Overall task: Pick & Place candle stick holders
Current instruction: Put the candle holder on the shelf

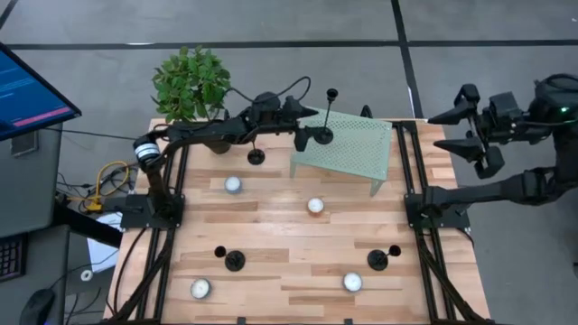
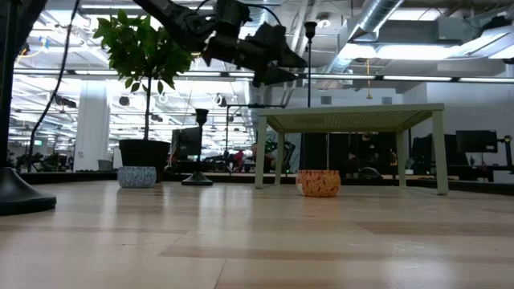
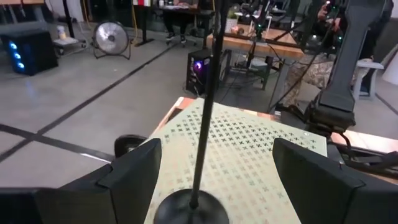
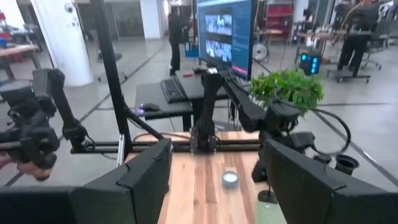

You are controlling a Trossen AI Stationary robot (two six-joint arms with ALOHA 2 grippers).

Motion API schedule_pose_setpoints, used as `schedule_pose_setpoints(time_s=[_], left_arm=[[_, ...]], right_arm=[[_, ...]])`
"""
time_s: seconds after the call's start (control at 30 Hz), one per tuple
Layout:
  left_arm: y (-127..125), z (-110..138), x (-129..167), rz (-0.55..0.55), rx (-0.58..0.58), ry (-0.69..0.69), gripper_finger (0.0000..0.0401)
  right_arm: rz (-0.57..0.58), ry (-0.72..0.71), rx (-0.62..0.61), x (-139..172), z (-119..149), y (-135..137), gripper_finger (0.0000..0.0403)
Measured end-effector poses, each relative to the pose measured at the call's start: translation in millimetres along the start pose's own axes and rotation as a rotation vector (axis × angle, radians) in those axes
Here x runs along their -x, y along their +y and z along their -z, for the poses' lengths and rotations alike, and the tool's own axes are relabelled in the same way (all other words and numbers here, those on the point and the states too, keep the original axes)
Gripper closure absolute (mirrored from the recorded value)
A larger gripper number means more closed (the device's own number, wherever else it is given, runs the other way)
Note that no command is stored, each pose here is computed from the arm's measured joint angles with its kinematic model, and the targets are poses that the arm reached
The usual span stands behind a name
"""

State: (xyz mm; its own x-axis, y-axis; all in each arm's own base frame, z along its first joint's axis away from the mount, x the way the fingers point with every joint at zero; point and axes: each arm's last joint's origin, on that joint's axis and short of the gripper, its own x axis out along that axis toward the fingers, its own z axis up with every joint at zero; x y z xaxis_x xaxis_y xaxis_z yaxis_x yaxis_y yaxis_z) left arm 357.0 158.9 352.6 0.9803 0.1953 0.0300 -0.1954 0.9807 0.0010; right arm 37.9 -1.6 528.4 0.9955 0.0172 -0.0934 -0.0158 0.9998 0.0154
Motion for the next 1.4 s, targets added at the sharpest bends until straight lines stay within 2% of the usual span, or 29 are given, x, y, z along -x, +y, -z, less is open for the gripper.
schedule_pose_setpoints(time_s=[0.2, 0.47, 0.8, 1.13, 1.27, 1.4], left_arm=[[0.3, 5.9, -18.3, 0.009, 0.002, 0.016, 0.0091], [3.5, 8.9, -19.3, -0.007, 0.004, 0.027, 0.0103], [5.2, 13.6, -23.2, -0.026, -0.025, 0.016, 0.0192], [3.0, 14.6, -26.1, -0.024, -0.034, -0.005, 0.0231], [3.7, 11.7, -25.0, -0.029, -0.04, -0.021, 0.0279], [3.7, 11.9, -25.0, -0.03, -0.072, -0.018, 0.0346]], right_arm=[[0.001, -0.049, 0.003, 9.2, 7.2, 2.3, 0.0159], [0.003, -0.047, 0.003, 9.6, 9.9, 2.3, 0.0159], [0.002, -0.044, 0.002, 8.8, 9.9, 2.2, 0.0159], [0.003, -0.033, -0.001, 9.0, 11.1, 2.2, 0.0159], [0.003, -0.029, -0.002, 8.9, 11.5, 2.2, 0.0159], [0.003, -0.026, -0.002, 8.9, 11.8, 2.2, 0.0159]])
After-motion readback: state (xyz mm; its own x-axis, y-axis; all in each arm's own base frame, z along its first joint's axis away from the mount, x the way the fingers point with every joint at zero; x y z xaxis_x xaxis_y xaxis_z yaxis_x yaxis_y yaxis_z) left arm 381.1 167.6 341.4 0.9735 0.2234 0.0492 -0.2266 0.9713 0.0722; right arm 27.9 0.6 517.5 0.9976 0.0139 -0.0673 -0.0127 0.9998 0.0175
